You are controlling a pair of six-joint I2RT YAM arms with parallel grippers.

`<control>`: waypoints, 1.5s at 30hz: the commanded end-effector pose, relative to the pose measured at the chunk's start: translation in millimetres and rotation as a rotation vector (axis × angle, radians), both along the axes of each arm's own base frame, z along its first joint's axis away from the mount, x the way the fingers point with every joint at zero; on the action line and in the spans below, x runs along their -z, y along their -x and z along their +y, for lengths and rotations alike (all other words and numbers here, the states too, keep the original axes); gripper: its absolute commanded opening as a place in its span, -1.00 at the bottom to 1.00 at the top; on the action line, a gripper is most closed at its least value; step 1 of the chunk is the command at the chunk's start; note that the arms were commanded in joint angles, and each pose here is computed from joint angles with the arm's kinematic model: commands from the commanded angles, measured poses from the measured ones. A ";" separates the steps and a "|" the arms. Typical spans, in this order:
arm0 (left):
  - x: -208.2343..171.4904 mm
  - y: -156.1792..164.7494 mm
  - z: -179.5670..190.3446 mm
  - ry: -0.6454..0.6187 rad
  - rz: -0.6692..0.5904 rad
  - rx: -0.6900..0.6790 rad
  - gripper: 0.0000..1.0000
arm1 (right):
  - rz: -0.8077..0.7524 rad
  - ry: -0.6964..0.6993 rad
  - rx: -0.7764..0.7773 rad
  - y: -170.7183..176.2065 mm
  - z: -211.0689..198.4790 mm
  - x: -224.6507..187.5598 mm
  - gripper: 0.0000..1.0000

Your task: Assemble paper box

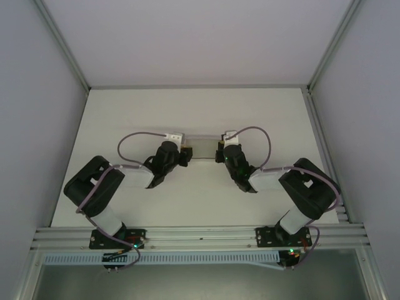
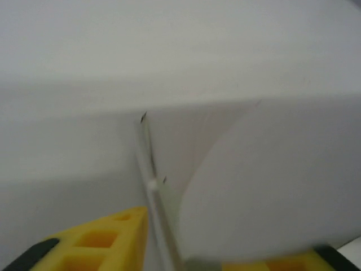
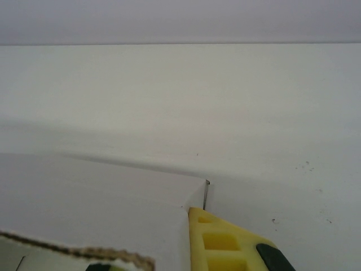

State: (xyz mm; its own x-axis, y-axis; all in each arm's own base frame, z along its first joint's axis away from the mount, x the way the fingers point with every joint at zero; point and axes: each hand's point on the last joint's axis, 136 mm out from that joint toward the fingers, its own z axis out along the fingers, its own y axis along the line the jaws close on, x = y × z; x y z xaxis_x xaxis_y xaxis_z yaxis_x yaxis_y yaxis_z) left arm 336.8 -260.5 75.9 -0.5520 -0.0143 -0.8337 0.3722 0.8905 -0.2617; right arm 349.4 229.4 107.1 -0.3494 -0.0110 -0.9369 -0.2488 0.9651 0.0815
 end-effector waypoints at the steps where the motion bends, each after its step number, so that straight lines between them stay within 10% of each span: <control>1: -8.0 15.1 4.7 -0.008 0.034 0.023 0.26 | 0.115 0.185 -0.005 25.9 -15.9 49.7 -1.00; 5: -29.1 24.5 11.3 -0.023 0.063 0.016 0.99 | 0.124 0.232 -0.002 31.0 -18.4 53.0 -1.00; 17: -95.8 12.8 60.1 0.005 0.249 -0.243 0.99 | 0.132 0.302 -0.083 42.7 -12.8 64.1 -1.00; 29: -56.8 -42.6 -4.8 0.213 0.419 0.103 1.00 | 0.179 0.323 -0.138 53.5 -12.4 82.1 -1.00; 45: 38.4 -38.6 -4.9 0.254 0.626 0.156 0.18 | 0.243 0.321 -0.152 69.6 -21.8 89.5 -0.64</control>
